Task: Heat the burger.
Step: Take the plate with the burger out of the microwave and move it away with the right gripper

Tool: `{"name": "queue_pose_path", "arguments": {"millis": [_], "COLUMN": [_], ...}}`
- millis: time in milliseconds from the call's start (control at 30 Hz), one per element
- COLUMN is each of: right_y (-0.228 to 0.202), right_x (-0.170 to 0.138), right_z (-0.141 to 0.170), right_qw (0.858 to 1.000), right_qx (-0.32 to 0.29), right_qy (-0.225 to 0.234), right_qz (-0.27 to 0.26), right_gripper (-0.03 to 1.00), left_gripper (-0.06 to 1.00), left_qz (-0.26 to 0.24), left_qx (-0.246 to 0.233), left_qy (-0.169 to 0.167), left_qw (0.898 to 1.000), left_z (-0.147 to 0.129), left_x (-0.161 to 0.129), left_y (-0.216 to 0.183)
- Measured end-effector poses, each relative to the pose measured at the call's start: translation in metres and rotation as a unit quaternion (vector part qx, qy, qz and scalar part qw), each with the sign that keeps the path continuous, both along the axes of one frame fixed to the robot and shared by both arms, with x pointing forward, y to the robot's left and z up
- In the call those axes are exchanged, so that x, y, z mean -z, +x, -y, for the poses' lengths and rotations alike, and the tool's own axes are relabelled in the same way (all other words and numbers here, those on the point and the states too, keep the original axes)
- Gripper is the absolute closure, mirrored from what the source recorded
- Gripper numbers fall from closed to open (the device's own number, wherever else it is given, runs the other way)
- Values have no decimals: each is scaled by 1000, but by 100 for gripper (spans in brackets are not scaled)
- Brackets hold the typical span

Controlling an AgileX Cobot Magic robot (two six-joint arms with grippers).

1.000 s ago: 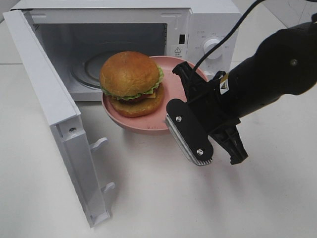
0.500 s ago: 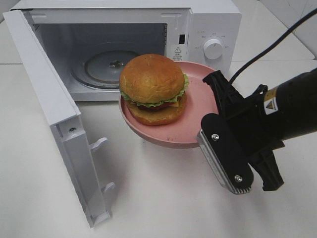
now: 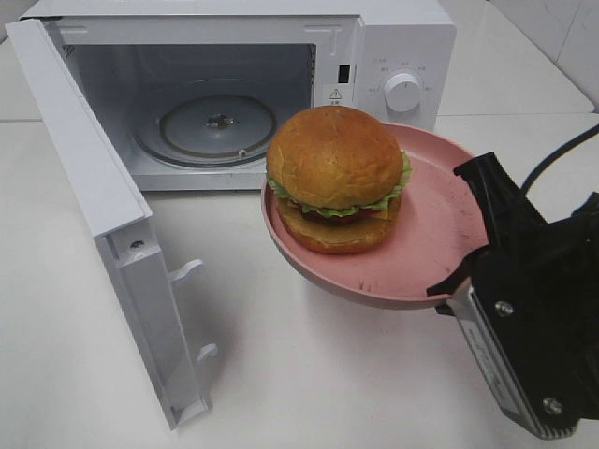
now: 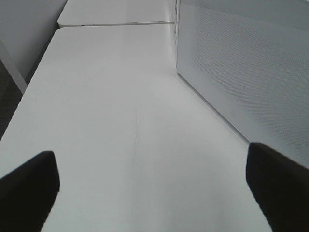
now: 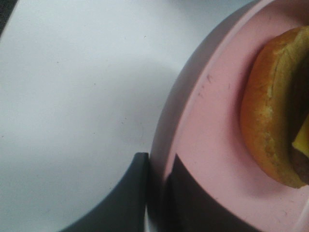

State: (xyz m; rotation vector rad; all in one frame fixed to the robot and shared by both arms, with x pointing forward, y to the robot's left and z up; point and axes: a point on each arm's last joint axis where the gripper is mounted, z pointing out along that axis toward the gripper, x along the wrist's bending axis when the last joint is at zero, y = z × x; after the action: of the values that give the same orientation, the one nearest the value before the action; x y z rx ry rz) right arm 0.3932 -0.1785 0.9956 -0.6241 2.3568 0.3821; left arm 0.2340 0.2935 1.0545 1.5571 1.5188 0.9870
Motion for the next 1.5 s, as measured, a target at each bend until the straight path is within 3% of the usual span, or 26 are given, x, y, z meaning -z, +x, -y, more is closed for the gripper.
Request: {"name": "queue_pose_path", "arguments": {"millis": [500, 833, 933, 1000, 1200, 1267, 1467, 1500], "right_y": [-44, -59, -58, -56, -55, -55, -55, -55], "right_x": [-11, -17, -16, -16, -17, -16, -16, -17], "right_z": [42, 66, 72, 79, 83, 86, 90, 93], "right_qw": [998, 986, 977, 961, 946, 930, 913, 904], "right_qx": [58, 164, 211, 274, 323, 363, 403, 423], "right_qy": [-9, 4, 0, 2, 21, 33, 43, 46], "right_qz": [-10, -31, -32, -32, -32, -40, -41, -37], "right_gripper": [89, 89, 89, 89, 89, 89, 89, 89], "left_gripper": [-5, -5, -5, -5, -5, -5, -5, -5], "left_qz": [0, 0, 0, 0, 0, 0, 0, 0], "left_qx": [0, 0, 0, 0, 0, 0, 0, 0], "left_qy": [0, 0, 0, 0, 0, 0, 0, 0], "left_qw": [1000, 1000, 1000, 1000, 1000, 1000, 1000, 1000], "left_z": [0, 0, 0, 0, 0, 0, 0, 0], "left_x": [0, 0, 0, 0, 0, 0, 0, 0], "left_y": [0, 0, 0, 0, 0, 0, 0, 0]}}
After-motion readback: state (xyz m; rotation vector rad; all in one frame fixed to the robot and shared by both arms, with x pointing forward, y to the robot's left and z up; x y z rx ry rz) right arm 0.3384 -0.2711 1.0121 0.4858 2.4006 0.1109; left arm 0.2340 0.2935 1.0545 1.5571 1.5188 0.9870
